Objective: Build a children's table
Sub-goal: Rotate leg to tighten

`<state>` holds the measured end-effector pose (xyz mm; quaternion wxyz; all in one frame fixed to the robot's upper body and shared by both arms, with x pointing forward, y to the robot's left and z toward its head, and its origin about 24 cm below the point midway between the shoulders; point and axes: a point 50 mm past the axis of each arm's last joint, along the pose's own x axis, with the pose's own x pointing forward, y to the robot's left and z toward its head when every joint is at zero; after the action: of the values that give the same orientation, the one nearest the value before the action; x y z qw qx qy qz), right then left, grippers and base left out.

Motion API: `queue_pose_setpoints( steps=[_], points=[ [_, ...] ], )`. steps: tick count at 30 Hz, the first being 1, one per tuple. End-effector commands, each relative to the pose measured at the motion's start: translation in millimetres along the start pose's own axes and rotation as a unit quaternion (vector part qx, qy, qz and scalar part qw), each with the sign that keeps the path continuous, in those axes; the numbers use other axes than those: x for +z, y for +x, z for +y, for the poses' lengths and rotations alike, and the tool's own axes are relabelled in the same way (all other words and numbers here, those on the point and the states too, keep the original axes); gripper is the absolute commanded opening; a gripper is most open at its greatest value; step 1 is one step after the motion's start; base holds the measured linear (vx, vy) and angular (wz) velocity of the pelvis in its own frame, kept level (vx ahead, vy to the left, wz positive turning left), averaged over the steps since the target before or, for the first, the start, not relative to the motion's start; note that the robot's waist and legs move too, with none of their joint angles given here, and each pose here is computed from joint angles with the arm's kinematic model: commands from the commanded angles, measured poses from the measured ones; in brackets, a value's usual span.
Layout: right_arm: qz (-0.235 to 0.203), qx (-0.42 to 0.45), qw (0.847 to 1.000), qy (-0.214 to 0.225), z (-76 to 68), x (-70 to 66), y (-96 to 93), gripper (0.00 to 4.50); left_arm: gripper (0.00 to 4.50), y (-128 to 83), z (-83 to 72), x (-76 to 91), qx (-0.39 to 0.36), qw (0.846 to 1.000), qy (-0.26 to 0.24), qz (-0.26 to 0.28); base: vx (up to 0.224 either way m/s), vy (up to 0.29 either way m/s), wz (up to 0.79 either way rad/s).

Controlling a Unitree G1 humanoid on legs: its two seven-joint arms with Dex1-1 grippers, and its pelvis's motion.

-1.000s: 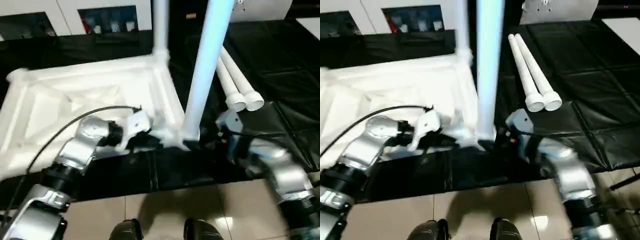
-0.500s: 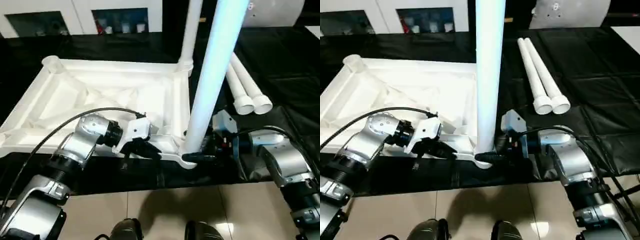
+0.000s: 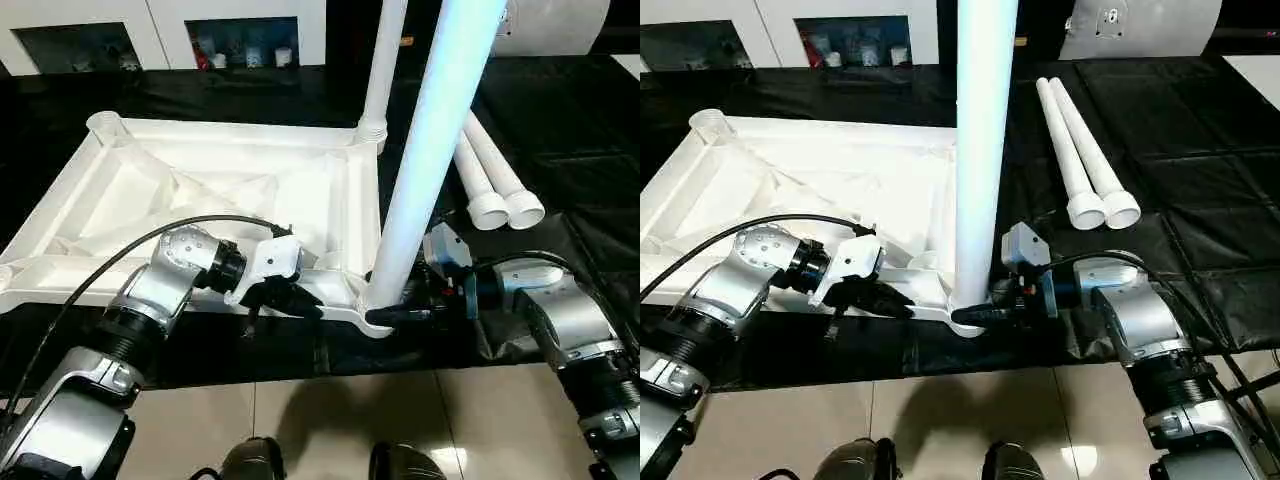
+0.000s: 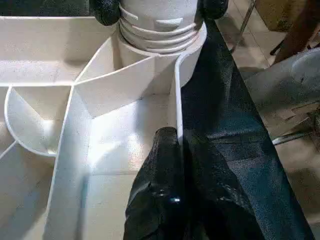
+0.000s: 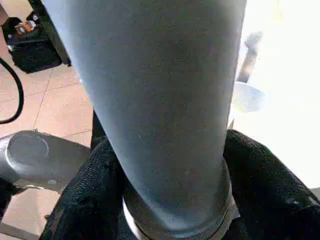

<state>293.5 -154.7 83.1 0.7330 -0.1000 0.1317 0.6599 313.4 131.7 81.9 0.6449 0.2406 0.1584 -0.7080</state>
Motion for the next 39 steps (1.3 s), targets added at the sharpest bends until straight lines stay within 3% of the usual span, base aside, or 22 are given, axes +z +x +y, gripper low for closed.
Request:
queue_pose_setpoints(
  steps=[1, 5, 8, 11, 12, 13, 16, 18, 20, 21, 22, 23, 28, 34, 35, 36, 37, 39],
  points=[
    [-0.005, 0.028, 0.999, 0.022, 8.1, -5.6, 7.2, 2.63, 0.0, 7.9, -6.1, -6.5, -0.021, 1.0, -0.016, 0.006, 0.0, 0.0, 0.0],
    [-0.055, -0.015, 0.996, 0.063, 12.3, -3.0, 19.5, 2.61, 0.0, 10.2, 1.0, -2.2, 0.043, 0.998, -0.044, -0.015, 0.0, 0.0, 0.0],
    [-0.074, -0.101, 0.987, 0.101, 12.1, -1.3, 41.9, 2.56, 0.0, 16.9, 15.8, 9.0, 0.141, 0.984, -0.094, -0.049, 0.0, 0.0, 0.0],
    [-0.09, -0.153, 0.976, 0.128, 9.0, 1.4, 54.2, 2.55, 0.0, 22.9, 21.5, 16.3, 0.179, 0.975, -0.111, -0.065, 0.0, 0.0, 0.0],
    [-0.114, -0.208, 0.957, 0.167, 3.8, 6.8, 67.4, 2.55, 0.0, 31.0, 27.2, 22.6, 0.221, 0.964, -0.13, -0.077, 0.0, 0.0, 0.0],
    [-0.114, -0.208, 0.957, 0.167, 3.8, 6.8, 67.4, 2.54, 0.0, 31.0, 27.2, 22.6, 0.221, 0.964, -0.13, -0.077, 0.0, 0.0, 0.0],
    [-0.123, -0.317, 0.913, 0.227, -6.2, 11.7, 86.0, 2.54, 0.0, 46.5, 37.9, 34.1, 0.298, 0.937, -0.161, -0.087, 0.0, 0.0, 0.0],
    [-0.121, -0.332, 0.907, 0.23, -7.7, 11.7, 87.6, 2.54, 0.0, 48.3, 39.5, 36.0, 0.309, 0.933, -0.164, -0.088, 0.0, 0.0, 0.0],
    [-0.124, -0.403, 0.861, 0.284, -15.9, 4.7, 89.2, 2.54, 0.0, 55.7, 42.6, 44.3, 0.328, 0.926, -0.161, -0.089, 0.0, 0.0, 0.0],
    [-0.124, -0.403, 0.861, 0.284, -15.9, 4.7, 89.2, 3.1, 0.0, 55.7, 42.6, 44.3, 0.328, 0.926, -0.161, -0.089, 0.0, 0.0, 0.0],
    [-0.142, -0.417, 0.84, 0.316, -17.4, 2.2, 89.2, 3.1, 0.0, 57.9, 41.8, 47.1, 0.323, 0.929, -0.155, -0.093, 0.0, 0.0, 0.0],
    [-0.148, -0.423, 0.833, 0.325, -17.7, 1.3, 88.6, 3.24, 0.0, 58.5, 40.5, 47.9, 0.316, 0.932, -0.148, -0.093, 0.0, 0.0, 0.0],
    [-0.141, -0.454, 0.826, 0.304, -18.4, 0.5, 83.7, 3.67, 0.0, 57.3, 31.4, 41.0, 0.277, 0.95, -0.113, -0.083, 0.0, 0.0, 0.0],
    [-0.136, -0.514, 0.805, 0.261, -23.5, -0.1, 66.9, 4.15, 0.0, 59.0, 24.0, 40.6, 0.239, 0.964, -0.067, -0.1, 0.0, 0.0, 0.0],
    [-0.135, -0.542, 0.793, 0.244, -23.8, -1.7, 55.9, 4.15, 0.0, 59.0, 25.9, 39.1, 0.25, 0.961, -0.062, -0.102, 0.0, 0.0, 0.0],
    [-0.135, -0.542, 0.793, 0.244, -23.8, -1.7, 55.9, 4.24, 0.0, 59.0, 25.9, 39.1, 0.25, 0.961, -0.062, -0.102, 0.0, 0.0, 0.0],
    [-0.155, -0.567, 0.775, 0.231, -19.4, -0.6, 39.1, 4.34, 0.0, 56.2, 32.5, 37.7, 0.285, 0.949, -0.072, -0.115, 0.0, 0.0, 0.0],
    [-0.174, -0.583, 0.762, 0.22, -12.3, 2.5, 28.2, 4.47, 0.43, 51.9, 37.9, 38.4, 0.309, 0.937, -0.086, -0.135, 0.0, 0.0, 0.0]
  ],
)
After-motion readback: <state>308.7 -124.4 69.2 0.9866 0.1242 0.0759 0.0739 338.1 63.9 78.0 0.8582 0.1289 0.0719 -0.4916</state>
